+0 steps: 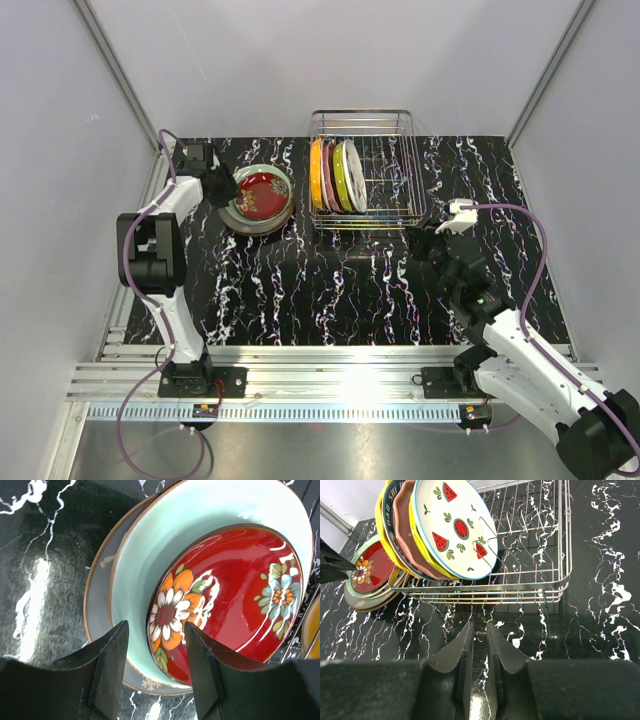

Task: Load the plates into the dish rack
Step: Grab a plate with the left arm

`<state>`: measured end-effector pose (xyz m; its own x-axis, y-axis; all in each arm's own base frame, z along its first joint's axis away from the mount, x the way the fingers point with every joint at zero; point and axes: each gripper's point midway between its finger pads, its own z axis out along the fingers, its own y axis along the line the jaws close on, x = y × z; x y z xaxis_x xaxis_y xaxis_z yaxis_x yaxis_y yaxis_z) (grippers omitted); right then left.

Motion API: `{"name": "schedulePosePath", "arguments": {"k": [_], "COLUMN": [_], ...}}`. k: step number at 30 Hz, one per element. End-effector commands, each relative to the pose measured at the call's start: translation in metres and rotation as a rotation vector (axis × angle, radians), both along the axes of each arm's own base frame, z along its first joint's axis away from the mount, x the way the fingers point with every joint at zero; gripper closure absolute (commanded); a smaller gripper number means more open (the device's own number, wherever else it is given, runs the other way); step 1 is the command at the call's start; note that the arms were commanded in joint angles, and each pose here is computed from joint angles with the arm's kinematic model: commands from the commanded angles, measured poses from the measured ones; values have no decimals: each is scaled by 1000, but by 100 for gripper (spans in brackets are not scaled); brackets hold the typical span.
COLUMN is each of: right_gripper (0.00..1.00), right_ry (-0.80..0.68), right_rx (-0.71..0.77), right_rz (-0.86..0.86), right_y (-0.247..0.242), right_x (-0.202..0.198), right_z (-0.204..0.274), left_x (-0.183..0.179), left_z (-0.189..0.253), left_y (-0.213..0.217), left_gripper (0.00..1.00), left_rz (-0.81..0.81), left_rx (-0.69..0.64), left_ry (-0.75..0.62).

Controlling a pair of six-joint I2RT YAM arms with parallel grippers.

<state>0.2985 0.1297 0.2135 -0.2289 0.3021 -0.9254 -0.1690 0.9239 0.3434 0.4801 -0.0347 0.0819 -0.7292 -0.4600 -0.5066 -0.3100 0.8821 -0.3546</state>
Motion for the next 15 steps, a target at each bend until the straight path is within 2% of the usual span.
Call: {"name": "schedulePosePath", "arguments": {"k": [1, 15], "right_gripper": [78, 80], "right_ry": [-30, -34], "right_rx": [17, 20], "right_rz": [-23, -22], "right_y": [-2, -2], "right_x": [4, 3], "right_z": [8, 9], "left_x": [20, 9], "left_z": [11, -16], "left_y": [-6, -17], "left_gripper": [50, 55], "left_rz": [-14, -12], "left_rx": [-30, -100], "left_ry": [-79, -22]}}
